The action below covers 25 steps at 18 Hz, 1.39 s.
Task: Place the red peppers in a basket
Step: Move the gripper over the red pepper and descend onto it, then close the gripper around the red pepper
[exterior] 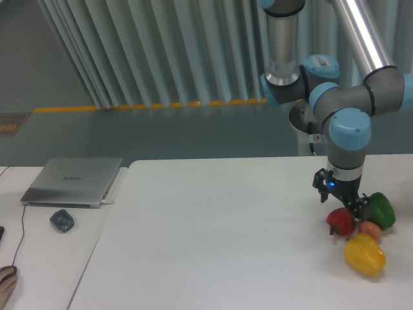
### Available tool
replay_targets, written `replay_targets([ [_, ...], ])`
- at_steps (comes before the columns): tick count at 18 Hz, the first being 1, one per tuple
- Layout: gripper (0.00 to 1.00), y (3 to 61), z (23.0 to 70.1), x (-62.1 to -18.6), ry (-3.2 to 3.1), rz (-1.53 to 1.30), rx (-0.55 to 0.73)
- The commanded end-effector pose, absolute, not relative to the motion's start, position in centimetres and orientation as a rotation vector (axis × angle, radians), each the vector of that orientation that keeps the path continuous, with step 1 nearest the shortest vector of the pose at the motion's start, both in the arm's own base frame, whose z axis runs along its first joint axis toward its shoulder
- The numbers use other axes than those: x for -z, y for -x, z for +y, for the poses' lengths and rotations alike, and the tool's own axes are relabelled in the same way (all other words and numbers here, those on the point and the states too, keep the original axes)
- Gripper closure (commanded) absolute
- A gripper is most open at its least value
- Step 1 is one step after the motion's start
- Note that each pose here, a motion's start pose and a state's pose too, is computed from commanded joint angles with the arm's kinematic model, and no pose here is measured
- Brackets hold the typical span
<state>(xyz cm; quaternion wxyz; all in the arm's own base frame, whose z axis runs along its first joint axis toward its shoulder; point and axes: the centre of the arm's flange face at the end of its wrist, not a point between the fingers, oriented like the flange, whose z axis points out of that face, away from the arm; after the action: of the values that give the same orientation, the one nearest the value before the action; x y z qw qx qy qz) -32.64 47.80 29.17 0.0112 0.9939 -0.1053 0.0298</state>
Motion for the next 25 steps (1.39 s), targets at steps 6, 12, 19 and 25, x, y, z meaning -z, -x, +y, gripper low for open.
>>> replay_targets([
  [6,0.00,32.9,47.9,-28.4,-3.110,-0.333,-0.053],
  [12,0.12,33.2,47.9,-27.6,-3.081,-0.345,-0.024],
  [19,0.75,33.0,47.8,-27.7,-3.081,-0.354,-0.022],
  [25,0.83,30.2,48.0,-32.2,-3.082,-0.412,-0.007],
])
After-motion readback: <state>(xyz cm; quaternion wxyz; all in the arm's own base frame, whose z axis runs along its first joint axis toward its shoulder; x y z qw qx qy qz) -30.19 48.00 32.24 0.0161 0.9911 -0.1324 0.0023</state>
